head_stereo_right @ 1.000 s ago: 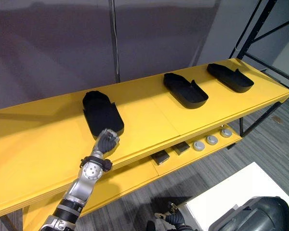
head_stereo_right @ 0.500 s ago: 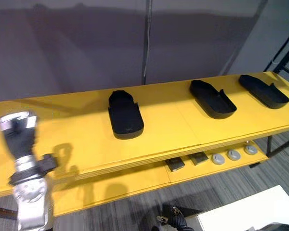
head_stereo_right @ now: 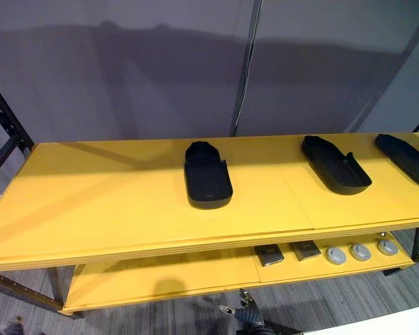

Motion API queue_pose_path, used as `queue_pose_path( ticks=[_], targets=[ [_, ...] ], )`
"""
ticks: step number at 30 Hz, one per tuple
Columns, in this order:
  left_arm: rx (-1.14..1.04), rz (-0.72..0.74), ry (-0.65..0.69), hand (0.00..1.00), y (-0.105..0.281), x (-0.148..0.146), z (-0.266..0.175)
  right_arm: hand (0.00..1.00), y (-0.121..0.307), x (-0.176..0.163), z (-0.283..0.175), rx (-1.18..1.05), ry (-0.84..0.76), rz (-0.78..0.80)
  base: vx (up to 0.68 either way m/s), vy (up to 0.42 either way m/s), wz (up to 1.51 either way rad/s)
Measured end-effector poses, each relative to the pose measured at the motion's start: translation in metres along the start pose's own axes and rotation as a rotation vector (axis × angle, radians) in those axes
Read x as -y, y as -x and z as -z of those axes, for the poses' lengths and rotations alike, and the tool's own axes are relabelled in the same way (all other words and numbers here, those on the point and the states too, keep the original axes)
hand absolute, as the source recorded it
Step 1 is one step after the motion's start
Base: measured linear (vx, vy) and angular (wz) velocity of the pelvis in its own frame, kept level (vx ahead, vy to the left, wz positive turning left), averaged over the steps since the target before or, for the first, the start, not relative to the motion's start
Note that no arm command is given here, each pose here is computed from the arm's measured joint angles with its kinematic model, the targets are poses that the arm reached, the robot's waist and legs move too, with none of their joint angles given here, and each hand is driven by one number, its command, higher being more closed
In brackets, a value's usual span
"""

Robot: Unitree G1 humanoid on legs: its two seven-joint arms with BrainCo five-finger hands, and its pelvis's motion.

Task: Walk over and take plastic housings, then place them on the shelf

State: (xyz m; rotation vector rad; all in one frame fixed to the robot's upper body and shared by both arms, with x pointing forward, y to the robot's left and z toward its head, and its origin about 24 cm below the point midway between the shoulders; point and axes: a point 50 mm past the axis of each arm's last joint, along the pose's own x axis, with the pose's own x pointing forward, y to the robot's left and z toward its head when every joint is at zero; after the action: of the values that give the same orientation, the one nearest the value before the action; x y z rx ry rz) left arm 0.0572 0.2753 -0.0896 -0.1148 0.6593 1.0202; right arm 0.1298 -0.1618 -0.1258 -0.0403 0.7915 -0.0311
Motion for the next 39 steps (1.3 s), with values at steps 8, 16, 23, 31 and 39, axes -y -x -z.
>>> queue_pose_path(
  ticks=[8,16,23,31,39],
  targets=[
    [-0.142,0.360,-0.271,0.00,0.018,0.059,0.045,0.00,0.000,0.002,0.010,-0.044,-0.010,0.021,0.01,-0.006,0.00],
    [-0.136,0.506,-0.424,0.00,0.024,0.078,0.053,0.00,0.002,0.011,0.022,-0.096,-0.018,0.070,-0.02,-0.032,-0.21],
    [-0.098,0.560,-0.501,0.00,0.023,0.086,0.049,0.00,-0.001,0.013,0.015,-0.078,-0.012,0.076,0.00,-0.032,-0.18],
    [-0.065,0.586,-0.530,0.00,0.023,0.092,0.045,0.00,-0.006,0.023,0.005,-0.047,0.018,0.100,0.00,-0.038,-0.15],
    [-0.036,0.602,-0.505,0.00,0.023,0.106,0.037,0.00,-0.015,0.029,-0.027,0.056,0.045,0.109,-0.08,0.015,-0.44]
  ],
)
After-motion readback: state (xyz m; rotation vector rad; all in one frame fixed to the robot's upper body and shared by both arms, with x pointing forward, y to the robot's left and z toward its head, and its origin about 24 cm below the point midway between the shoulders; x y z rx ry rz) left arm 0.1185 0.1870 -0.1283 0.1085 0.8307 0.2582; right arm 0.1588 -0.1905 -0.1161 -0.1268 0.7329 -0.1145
